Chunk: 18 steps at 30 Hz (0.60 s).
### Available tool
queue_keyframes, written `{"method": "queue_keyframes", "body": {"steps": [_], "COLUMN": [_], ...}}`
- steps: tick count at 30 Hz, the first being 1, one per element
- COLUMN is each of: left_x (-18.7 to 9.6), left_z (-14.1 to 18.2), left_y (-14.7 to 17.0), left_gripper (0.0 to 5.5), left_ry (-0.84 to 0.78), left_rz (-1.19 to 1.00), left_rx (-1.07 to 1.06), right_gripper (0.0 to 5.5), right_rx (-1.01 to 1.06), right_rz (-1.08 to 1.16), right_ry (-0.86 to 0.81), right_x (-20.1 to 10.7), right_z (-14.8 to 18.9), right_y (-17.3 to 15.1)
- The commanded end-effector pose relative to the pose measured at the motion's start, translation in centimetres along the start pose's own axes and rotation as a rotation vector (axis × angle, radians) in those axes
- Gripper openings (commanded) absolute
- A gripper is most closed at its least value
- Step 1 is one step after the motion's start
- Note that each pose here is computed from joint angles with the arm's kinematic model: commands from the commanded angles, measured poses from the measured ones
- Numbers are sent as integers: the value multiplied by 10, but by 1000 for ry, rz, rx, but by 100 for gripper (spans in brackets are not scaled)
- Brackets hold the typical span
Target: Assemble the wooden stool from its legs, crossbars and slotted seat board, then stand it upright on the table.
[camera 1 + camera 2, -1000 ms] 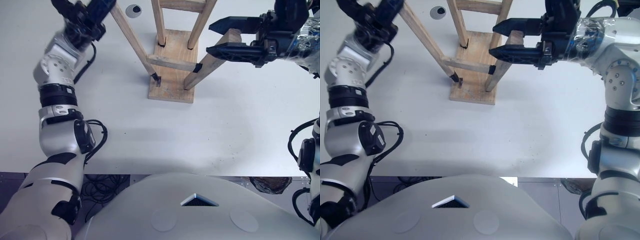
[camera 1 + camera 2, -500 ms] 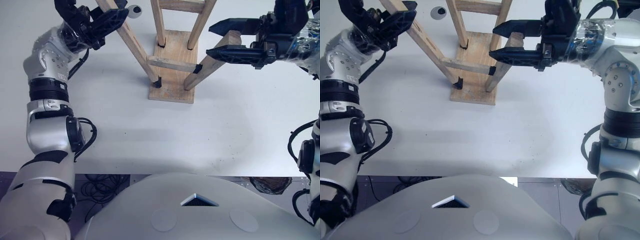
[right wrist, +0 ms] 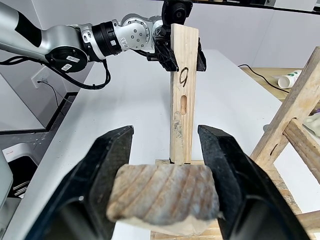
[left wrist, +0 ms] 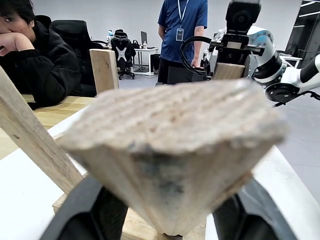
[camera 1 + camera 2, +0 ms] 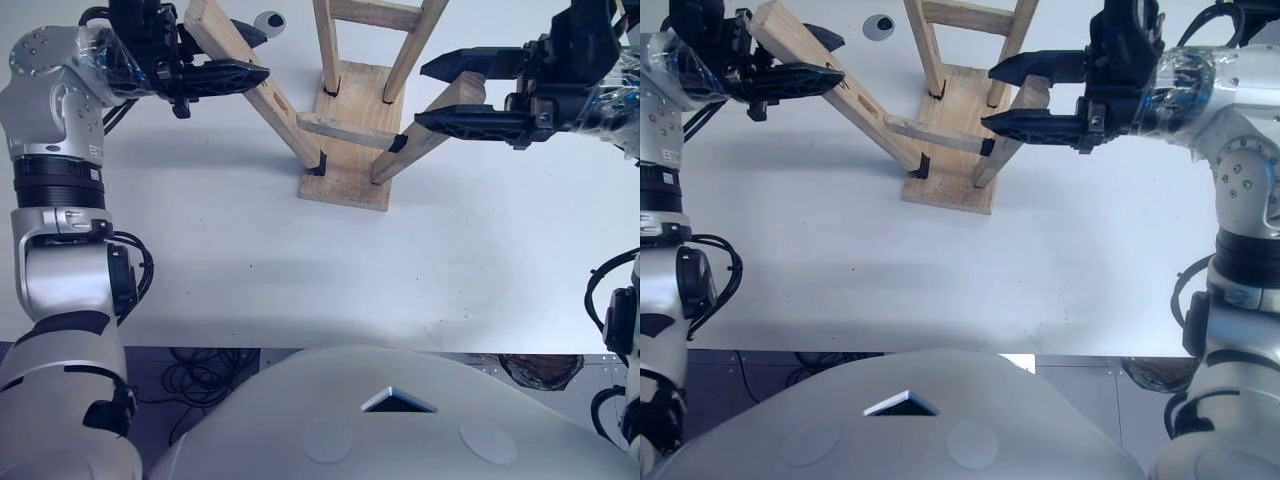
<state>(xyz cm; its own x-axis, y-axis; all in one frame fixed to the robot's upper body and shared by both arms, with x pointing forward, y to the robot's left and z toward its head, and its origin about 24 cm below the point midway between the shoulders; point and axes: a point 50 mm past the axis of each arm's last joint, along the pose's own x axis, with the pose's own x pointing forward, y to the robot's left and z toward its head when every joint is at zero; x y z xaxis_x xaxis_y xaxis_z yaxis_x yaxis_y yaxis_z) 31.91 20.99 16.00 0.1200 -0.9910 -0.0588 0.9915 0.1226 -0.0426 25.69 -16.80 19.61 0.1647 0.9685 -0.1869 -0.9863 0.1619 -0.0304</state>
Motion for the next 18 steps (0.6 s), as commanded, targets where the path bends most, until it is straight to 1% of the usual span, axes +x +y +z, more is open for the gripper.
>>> {"method": "queue_keyframes", "body": {"steps": [1, 4, 7, 12, 18], "left_x": [-1, 0, 4, 16, 23], "left_z": [-6, -4, 6, 14, 21], "left_y": [2, 4, 8, 6, 3], "left_gripper": [201, 201, 201, 201, 201], "left_ry": [151, 254, 333, 363, 403], "left_rz": [13, -40, -78, -138, -169], "left_rx": [-5, 10, 44, 80, 105], "right_gripper": [215, 215, 215, 215, 215], "right_rx": [118, 120, 120, 122, 124], "right_rz": [98, 98, 103, 103, 98], "right_ry": [70, 72, 74, 72, 70], "right_x": [8, 8, 9, 11, 12], "right_z": [-24, -24, -24, -25, -26], "right_y": [11, 11, 11, 12, 12]}}
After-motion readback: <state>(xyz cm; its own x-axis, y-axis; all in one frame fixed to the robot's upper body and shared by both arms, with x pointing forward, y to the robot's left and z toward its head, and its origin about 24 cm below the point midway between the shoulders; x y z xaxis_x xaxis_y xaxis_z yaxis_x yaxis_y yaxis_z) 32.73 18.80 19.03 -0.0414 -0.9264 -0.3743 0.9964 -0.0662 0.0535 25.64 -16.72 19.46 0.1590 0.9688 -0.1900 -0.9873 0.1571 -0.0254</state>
